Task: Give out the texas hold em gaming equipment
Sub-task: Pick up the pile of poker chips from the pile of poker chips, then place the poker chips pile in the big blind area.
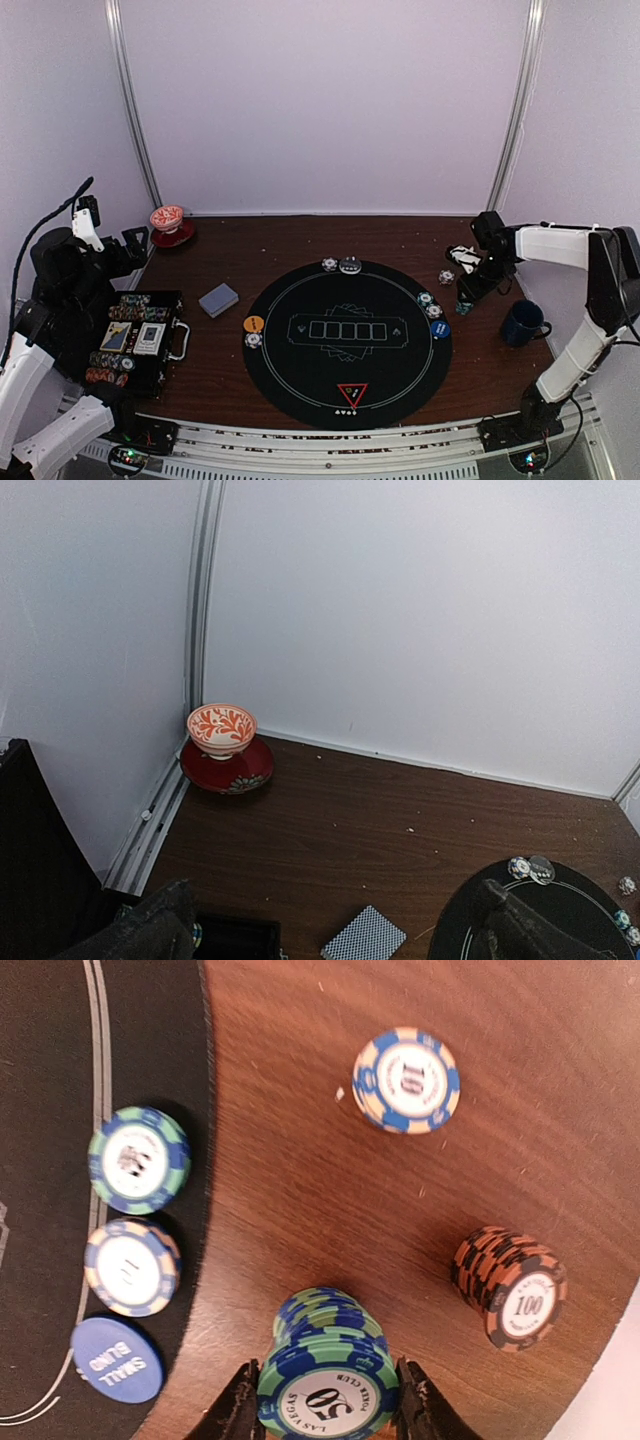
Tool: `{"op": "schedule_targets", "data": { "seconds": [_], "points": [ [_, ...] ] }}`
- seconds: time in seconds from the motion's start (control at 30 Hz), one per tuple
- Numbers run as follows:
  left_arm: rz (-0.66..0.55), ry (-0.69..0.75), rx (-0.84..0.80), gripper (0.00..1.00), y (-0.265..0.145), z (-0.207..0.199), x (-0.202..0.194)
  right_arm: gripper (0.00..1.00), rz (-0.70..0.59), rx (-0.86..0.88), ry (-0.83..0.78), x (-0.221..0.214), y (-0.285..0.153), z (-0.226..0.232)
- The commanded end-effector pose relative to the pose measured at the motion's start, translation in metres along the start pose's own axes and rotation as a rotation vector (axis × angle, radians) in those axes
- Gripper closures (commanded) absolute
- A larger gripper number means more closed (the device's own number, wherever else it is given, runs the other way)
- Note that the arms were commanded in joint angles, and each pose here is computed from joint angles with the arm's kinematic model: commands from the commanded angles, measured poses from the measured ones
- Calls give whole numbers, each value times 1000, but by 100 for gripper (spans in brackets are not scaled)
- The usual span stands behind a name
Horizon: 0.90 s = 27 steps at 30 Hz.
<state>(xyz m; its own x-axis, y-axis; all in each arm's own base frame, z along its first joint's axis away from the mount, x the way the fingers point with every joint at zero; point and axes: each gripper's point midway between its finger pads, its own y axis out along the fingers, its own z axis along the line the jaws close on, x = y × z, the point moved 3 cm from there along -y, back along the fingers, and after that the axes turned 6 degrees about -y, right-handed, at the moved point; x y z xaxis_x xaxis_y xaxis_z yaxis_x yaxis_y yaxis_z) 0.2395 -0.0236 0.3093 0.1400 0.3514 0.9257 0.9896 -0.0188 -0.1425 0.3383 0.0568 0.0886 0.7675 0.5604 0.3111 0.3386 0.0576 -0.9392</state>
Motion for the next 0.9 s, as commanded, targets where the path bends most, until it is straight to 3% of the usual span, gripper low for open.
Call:
{"op": "schedule_targets", "data": {
  "seconds": [0.0, 0.3, 0.57, 0.73, 0.87],
  "points": [
    [-47, -12, -2, 2, 0, 0, 9, 78, -121, -25, -27, 28, -34, 8],
    [-45, -13, 8, 2, 2, 2, 9, 78, -247, 38, -247, 96, -66, 89],
    [-56, -17, 29, 2, 1, 6, 10, 77, -320, 121, -571, 157, -71, 228],
    [-50, -17, 30, 2, 3, 6, 9, 77, -345, 194, -756, 162, -59, 320],
    [-53, -17, 31, 2, 2, 7, 10, 77, -324, 211, -809, 163, -41, 377]
  ]
}}
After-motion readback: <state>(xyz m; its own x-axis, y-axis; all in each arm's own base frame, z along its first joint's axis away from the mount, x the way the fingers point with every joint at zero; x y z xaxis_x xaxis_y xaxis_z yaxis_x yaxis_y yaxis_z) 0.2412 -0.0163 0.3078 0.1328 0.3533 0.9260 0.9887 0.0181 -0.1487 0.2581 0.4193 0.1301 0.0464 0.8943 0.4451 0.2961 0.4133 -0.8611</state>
